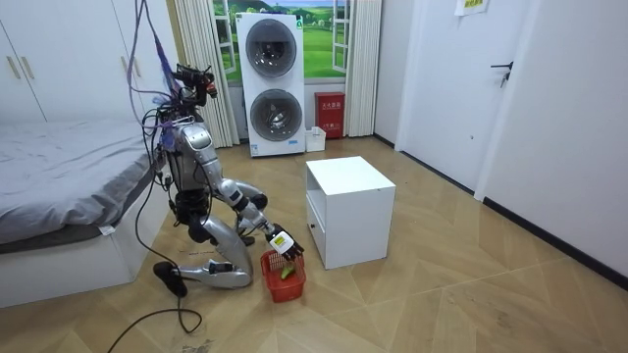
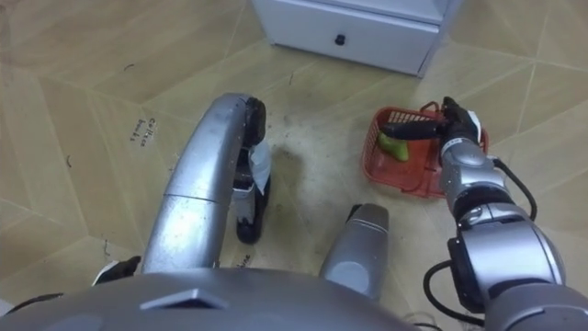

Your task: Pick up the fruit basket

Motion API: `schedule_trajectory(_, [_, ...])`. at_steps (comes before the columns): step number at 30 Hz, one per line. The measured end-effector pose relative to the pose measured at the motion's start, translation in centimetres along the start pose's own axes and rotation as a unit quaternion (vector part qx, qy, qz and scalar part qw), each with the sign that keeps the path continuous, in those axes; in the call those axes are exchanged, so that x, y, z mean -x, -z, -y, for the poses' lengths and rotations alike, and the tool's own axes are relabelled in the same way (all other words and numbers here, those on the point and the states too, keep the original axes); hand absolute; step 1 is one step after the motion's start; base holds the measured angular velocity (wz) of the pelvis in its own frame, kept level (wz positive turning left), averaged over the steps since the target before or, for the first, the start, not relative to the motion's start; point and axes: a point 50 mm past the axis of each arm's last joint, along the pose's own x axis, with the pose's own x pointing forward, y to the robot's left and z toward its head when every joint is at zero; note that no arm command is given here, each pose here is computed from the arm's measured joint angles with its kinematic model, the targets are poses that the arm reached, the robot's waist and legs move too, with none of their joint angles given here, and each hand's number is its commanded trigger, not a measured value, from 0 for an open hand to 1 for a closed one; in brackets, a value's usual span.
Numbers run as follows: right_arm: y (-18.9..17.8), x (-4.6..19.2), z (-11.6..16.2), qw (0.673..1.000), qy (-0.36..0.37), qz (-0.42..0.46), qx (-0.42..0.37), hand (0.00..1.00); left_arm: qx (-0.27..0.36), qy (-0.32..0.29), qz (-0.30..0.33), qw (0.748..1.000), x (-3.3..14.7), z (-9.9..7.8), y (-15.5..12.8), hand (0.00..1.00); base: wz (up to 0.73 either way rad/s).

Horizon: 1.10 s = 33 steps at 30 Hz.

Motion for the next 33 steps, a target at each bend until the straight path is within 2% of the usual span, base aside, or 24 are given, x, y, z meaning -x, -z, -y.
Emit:
schedule_trajectory(14, [0.8,0.1,0.1,1.000,0.007,-0.009,0.001,0.00,-0.007,0.012,-0.003,1.000,0.1,0.8,0.5,0.00,0.01])
schedule_trajectory(26, [1.3,0.2,0.3,1.000,0.013,-0.018,-0.009,0.00,-0.022,0.023,0.031,0.999,0.1,1.4,-1.0,0.00,0.00])
schedule_trajectory(27, [1.4,0.2,0.3,1.000,0.014,-0.019,-0.009,0.49,-0.022,0.025,0.034,0.999,0.1,1.5,-1.2,0.00,0.00])
schedule_trajectory(28, [1.4,0.2,0.3,1.000,0.015,-0.019,-0.009,0.87,-0.022,0.025,0.035,0.999,0.1,1.5,-1.3,0.00,0.00])
schedule_trajectory(29, [1.5,0.2,0.3,1.000,0.016,-0.023,-0.009,1.00,-0.022,0.027,0.039,0.999,0.1,1.5,-1.5,0.00,0.00])
schedule_trajectory(33, [2.0,0.2,0.5,0.999,0.019,-0.034,-0.003,1.00,-0.029,0.030,0.042,0.998,0.1,1.7,-1.7,0.00,0.00])
